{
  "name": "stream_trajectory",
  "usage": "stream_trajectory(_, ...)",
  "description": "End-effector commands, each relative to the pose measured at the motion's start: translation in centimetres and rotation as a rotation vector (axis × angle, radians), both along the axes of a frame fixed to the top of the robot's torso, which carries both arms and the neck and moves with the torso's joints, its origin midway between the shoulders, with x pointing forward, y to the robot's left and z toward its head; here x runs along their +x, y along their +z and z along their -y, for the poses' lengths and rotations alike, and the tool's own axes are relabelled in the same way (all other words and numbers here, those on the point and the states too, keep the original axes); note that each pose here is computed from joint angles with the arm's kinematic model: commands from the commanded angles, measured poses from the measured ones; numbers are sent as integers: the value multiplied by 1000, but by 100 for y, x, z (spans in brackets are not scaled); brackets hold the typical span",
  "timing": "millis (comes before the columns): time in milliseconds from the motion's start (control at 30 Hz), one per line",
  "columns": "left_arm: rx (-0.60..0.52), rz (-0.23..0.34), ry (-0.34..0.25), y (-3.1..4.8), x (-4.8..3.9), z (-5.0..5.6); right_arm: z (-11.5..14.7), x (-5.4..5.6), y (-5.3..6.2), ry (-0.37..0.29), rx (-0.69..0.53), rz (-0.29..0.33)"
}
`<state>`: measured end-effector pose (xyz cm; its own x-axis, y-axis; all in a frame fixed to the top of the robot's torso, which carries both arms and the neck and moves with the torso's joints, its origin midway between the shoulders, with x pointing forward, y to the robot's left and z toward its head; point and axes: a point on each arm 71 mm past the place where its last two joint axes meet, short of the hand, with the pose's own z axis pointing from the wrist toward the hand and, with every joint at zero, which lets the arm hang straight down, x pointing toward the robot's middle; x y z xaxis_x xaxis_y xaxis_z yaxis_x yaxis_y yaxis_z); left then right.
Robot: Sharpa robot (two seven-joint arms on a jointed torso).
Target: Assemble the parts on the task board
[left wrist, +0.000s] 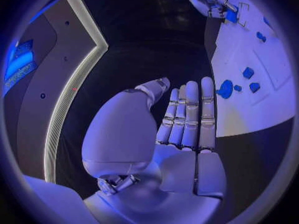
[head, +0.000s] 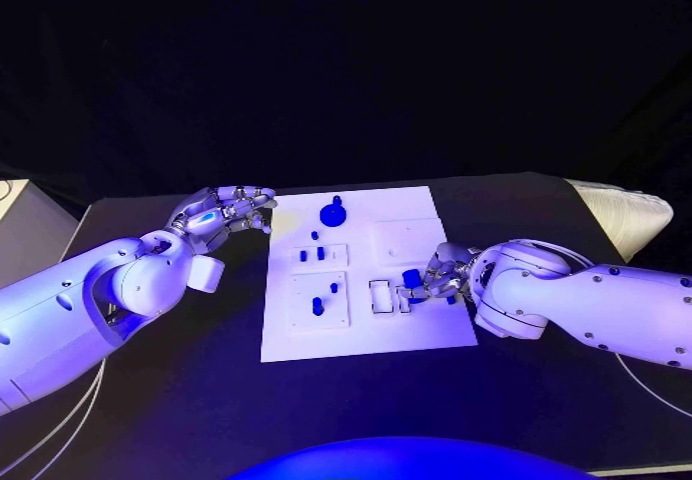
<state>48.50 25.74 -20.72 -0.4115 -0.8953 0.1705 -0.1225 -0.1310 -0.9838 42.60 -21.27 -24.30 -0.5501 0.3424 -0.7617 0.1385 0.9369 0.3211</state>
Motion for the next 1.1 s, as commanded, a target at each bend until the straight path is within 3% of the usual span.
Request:
stream_trajectory(33, -10, 2, -16, 6, -7, 16, 22, -23, -23, -20, 15, 3)
stream_trajectory(567, -9, 0, -14, 1, -4, 13, 24, -116, 204, -82, 159, -34)
stream_trajectory(1100, -9, -2, -19, -1, -6, 25, -285, -164, 175, -12, 190, -113)
